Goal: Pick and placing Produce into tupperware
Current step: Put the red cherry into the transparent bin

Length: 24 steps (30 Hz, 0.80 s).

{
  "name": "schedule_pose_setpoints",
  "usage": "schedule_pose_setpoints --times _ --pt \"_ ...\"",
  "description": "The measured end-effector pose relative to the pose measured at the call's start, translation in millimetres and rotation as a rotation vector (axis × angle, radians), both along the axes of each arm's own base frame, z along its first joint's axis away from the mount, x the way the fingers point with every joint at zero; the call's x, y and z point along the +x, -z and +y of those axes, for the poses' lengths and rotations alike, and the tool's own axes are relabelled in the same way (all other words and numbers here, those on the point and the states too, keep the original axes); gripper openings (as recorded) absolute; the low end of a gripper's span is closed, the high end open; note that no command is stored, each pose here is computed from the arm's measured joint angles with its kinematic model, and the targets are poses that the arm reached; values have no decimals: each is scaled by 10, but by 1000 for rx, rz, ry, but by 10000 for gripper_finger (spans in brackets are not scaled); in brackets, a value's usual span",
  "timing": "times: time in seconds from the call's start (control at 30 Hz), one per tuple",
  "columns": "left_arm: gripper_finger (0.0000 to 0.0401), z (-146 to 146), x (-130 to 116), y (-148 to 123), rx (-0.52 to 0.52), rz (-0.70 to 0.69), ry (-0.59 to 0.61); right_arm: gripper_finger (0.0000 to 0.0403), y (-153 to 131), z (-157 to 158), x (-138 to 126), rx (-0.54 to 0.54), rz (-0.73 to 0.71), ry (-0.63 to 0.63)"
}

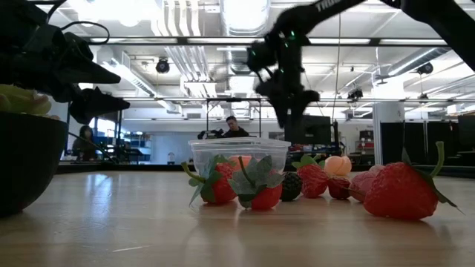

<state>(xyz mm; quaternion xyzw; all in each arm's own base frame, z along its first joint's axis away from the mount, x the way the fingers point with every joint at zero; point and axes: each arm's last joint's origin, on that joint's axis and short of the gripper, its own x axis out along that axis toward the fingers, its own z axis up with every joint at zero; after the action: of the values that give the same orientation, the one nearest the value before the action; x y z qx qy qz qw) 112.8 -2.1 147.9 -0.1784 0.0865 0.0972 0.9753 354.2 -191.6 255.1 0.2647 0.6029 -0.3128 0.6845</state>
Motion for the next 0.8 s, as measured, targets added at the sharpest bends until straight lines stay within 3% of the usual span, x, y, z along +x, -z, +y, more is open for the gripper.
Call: schedule_pose_setpoints --times 0.17,0.27,0.8 --pt "338 0 0 0 0 0 0 181 211 -362 -258 1 47 95" --pt "338 0 0 0 0 0 0 175 323 -428 -330 14 71 74" --pt "338 0 0 0 0 0 0 212 780 -478 -269 52 121 -3"
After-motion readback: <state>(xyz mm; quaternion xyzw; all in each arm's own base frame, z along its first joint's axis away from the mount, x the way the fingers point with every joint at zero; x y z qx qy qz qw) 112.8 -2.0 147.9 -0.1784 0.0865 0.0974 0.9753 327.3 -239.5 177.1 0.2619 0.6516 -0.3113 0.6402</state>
